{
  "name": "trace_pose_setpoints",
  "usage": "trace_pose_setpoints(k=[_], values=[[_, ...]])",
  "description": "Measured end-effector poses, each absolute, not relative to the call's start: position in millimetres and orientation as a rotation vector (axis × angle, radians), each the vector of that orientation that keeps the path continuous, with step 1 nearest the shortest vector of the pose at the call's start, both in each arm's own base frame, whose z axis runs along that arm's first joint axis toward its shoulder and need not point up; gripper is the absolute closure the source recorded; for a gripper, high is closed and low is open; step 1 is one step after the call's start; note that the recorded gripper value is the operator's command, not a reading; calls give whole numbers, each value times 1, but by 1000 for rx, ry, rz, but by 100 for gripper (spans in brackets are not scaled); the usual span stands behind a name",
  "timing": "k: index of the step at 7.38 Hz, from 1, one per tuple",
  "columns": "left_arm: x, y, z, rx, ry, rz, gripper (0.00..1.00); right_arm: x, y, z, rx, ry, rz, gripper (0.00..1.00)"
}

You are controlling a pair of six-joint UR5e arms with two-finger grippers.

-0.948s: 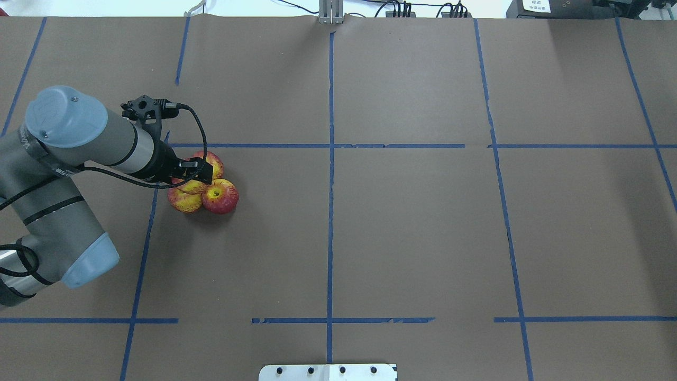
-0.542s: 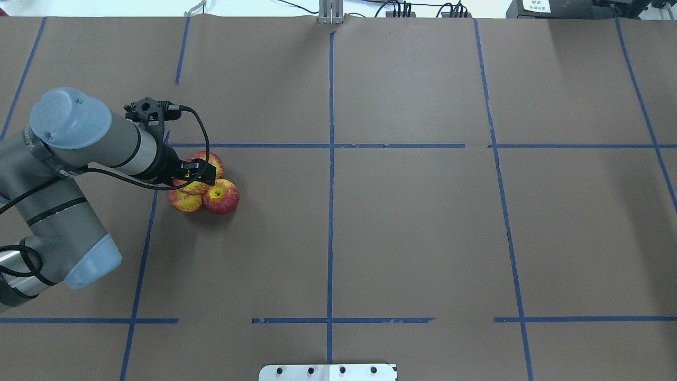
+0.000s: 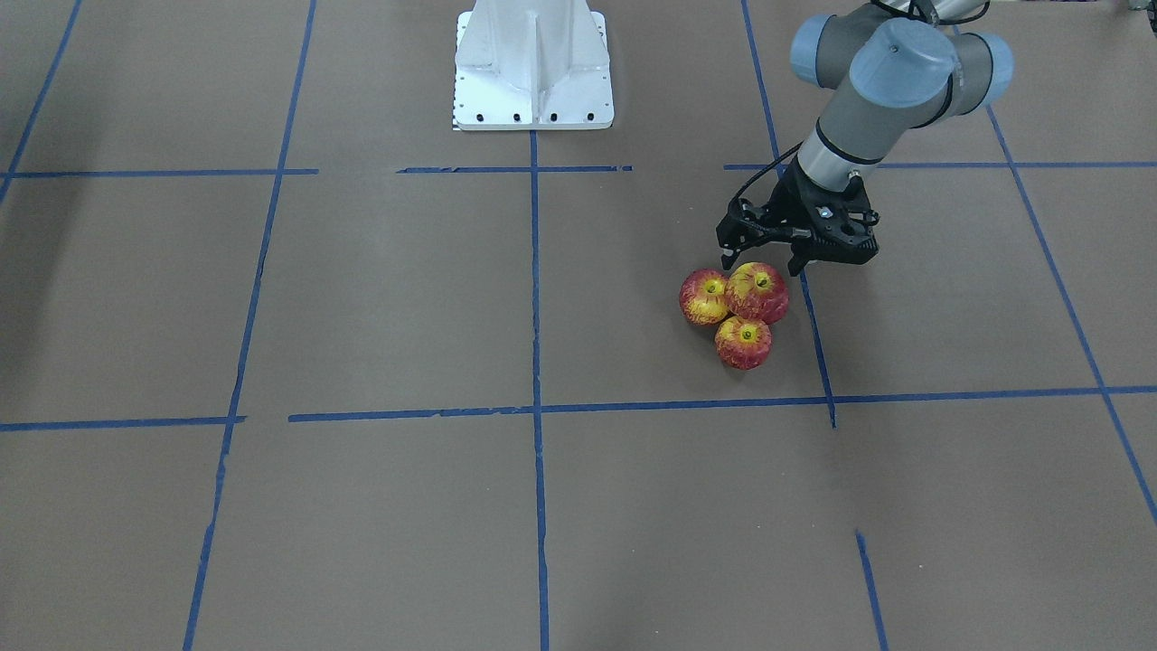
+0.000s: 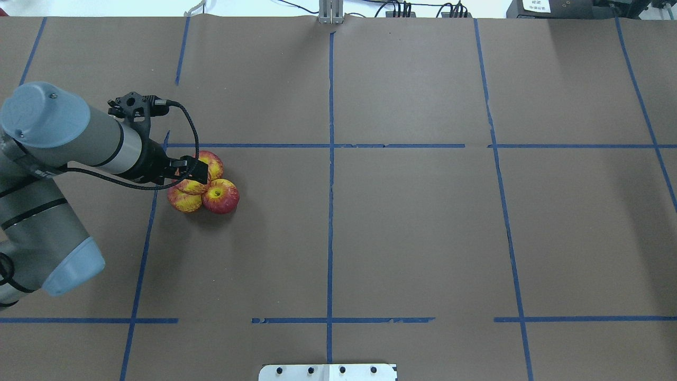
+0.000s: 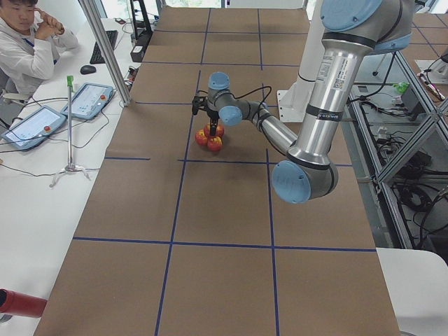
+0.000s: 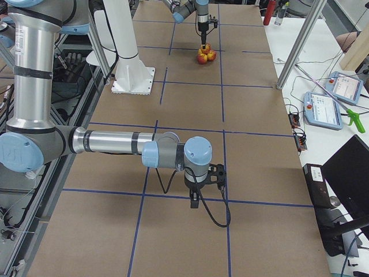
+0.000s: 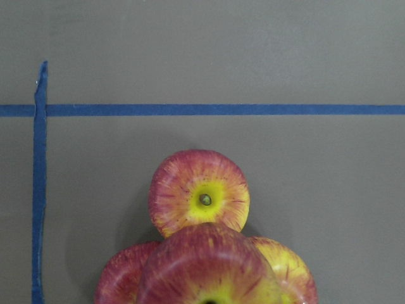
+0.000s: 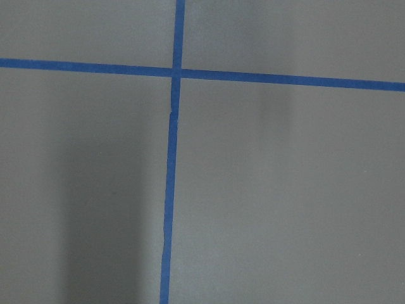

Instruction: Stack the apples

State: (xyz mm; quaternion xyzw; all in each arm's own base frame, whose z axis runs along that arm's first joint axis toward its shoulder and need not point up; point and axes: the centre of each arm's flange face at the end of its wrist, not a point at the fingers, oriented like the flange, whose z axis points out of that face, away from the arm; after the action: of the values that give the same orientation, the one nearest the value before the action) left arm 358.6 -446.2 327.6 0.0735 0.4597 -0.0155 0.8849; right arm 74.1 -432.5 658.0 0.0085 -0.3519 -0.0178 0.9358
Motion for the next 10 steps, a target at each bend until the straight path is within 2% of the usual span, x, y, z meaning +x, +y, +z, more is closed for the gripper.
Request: trace_pose_setpoints(k=[2,3,10], values=[[297,-437,332,179,915,-54,1,74,-432,658,17,-719,-36,0],[254,-430,355,206,870,-36,1,74,-432,658,17,-719,-36,0],[-46,-400,600,256,642,259,1,74,-432,658,17,-719,-36,0]])
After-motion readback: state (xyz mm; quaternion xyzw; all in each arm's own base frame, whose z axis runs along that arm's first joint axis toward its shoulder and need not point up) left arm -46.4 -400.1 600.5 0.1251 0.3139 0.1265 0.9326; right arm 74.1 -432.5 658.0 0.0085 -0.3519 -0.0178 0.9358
